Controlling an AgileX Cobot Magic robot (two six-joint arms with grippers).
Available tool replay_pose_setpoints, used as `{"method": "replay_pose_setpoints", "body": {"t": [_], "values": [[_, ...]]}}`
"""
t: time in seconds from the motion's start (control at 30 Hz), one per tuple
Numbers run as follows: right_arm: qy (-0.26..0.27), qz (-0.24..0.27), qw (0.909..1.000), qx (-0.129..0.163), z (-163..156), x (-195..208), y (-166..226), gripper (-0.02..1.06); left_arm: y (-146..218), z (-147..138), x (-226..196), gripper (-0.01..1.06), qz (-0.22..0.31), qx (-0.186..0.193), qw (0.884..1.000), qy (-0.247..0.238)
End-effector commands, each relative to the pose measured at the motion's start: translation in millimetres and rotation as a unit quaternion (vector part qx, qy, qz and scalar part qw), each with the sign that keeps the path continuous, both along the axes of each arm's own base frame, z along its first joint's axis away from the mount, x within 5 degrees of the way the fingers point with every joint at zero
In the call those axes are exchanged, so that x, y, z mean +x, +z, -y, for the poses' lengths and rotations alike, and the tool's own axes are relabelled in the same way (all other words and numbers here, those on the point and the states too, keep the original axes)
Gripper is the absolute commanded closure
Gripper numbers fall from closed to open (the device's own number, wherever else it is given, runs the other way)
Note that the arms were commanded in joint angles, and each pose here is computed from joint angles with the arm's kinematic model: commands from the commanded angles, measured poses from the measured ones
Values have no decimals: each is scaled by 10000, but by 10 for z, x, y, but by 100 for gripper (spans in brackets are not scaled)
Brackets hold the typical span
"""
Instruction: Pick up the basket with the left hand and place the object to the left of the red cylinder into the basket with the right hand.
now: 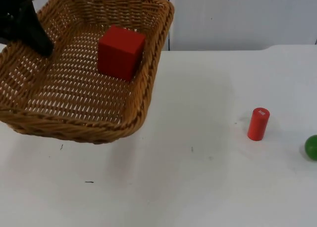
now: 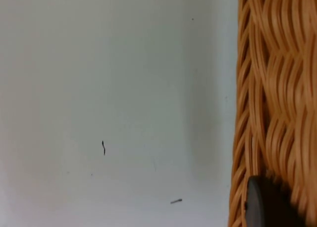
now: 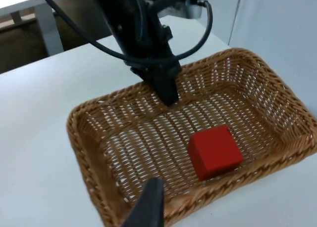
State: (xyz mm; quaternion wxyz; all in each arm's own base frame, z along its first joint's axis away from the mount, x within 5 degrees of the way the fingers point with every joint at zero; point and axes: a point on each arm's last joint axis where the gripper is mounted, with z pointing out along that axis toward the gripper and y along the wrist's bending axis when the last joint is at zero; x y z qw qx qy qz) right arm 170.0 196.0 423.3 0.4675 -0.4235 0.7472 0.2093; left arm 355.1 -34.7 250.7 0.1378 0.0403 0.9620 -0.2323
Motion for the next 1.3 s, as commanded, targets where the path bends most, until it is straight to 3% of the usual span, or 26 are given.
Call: {"method": "replay_pose_setpoints", "body": {"t": [0.0, 0.3, 0.57, 0.73, 1.27], "values": [[15, 40, 10000, 73, 27, -42, 8, 21, -18, 45, 54, 105, 94, -242, 9996, 118], [-39, -113, 9999, 41, 52, -64, -46, 21, -397, 61, 255, 105, 152, -324, 9994, -28], [-28, -96, 9999, 44, 77, -89, -26, 21, -827, 72, 403, 105, -63, -458, 9989, 127], [8, -253, 9996, -137, 90, -107, -64, 21, -1110, 54, 460, 105, -238, -375, 9987, 236], [34, -363, 9990, -251, 98, -122, -88, 21, -1417, 7, 534, 105, -165, -181, 9994, 247]]}}
